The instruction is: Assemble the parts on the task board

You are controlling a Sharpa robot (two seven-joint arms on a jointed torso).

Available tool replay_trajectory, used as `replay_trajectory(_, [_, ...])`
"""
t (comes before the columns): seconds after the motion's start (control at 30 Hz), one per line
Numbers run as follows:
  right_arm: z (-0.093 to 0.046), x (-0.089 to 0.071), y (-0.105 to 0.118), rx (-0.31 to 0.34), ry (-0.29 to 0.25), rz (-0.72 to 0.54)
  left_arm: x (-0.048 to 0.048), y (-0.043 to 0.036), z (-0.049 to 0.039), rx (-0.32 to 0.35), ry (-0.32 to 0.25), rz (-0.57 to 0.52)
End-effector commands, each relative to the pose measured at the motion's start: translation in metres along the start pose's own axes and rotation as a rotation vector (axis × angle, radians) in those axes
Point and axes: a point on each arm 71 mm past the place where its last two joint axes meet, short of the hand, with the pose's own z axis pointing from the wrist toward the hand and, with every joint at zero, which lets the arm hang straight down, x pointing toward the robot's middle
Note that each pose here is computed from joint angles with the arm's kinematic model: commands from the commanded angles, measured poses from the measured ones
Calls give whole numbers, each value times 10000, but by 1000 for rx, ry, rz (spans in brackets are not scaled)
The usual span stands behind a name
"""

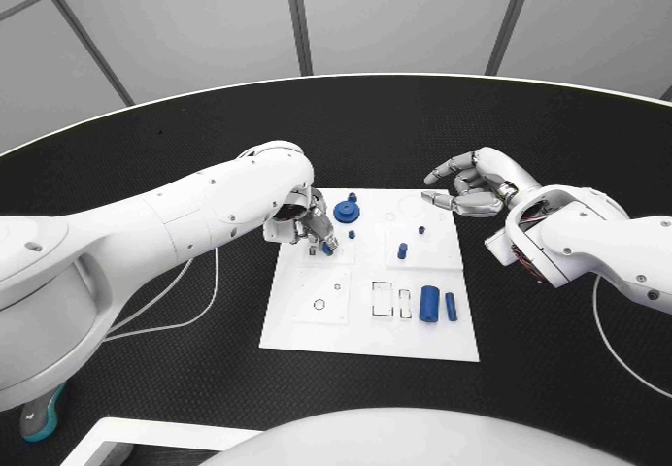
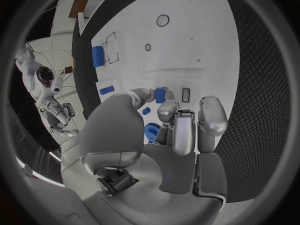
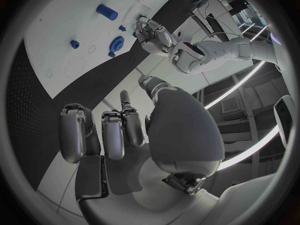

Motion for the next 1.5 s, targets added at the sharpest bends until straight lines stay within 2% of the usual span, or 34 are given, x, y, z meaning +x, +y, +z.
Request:
replay_trajectory(0.03, [0, 0, 1, 0, 0, 0, 2, 0, 2, 0, 1, 0])
replay_trajectory(1.5, [12, 3, 2, -2, -4, 0, -7, 37, 30, -9, -13, -23])
